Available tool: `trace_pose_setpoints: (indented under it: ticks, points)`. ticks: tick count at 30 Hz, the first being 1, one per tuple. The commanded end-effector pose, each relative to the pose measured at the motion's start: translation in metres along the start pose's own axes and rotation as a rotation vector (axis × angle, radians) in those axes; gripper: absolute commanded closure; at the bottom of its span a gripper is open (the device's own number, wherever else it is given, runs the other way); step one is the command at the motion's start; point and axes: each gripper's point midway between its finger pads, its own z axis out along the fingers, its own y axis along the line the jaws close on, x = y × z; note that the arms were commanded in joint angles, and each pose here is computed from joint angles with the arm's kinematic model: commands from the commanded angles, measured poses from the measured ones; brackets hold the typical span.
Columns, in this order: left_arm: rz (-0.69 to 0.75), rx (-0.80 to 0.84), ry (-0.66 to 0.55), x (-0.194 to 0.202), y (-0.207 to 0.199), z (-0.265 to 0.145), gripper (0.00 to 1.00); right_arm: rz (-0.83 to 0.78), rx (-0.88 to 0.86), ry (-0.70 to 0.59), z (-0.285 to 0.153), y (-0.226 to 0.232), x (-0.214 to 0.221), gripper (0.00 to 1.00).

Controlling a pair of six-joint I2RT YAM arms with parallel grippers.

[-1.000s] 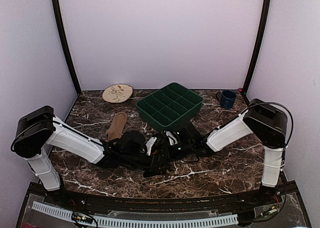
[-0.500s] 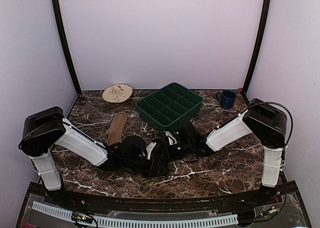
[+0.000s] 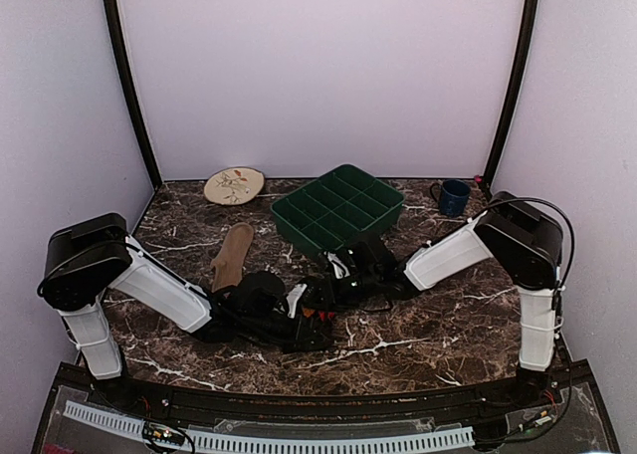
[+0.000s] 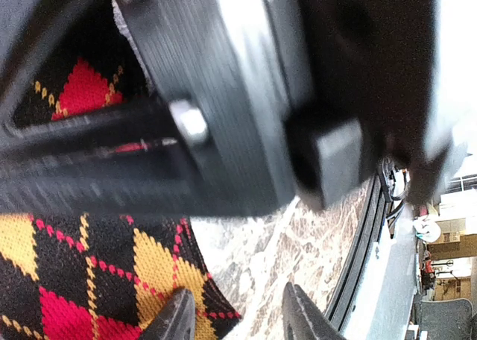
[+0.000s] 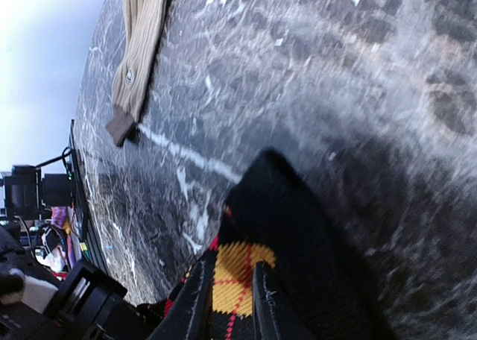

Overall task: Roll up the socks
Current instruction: Smooth out the sock at the center of the board.

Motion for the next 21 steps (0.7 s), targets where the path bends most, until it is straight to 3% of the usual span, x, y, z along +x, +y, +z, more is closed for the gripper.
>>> trace_pose_setpoints:
  ticks: [1,13,21]
  points:
    - [-0.071,-0.124,0.141,0.045,0.041,-0.003,0.56,0.064,0.147,0.026,0.002,-0.052,0.006,0.81]
    - [-0.045,-0.125,0.166,0.044,0.039,-0.003,0.56,0.097,0.217,-0.018,-0.007,-0.073,0.000,0.81]
    - [0.051,-0.116,0.191,0.033,0.027,-0.006,0.56,0.155,0.292,-0.073,-0.019,-0.089,0.003,0.82]
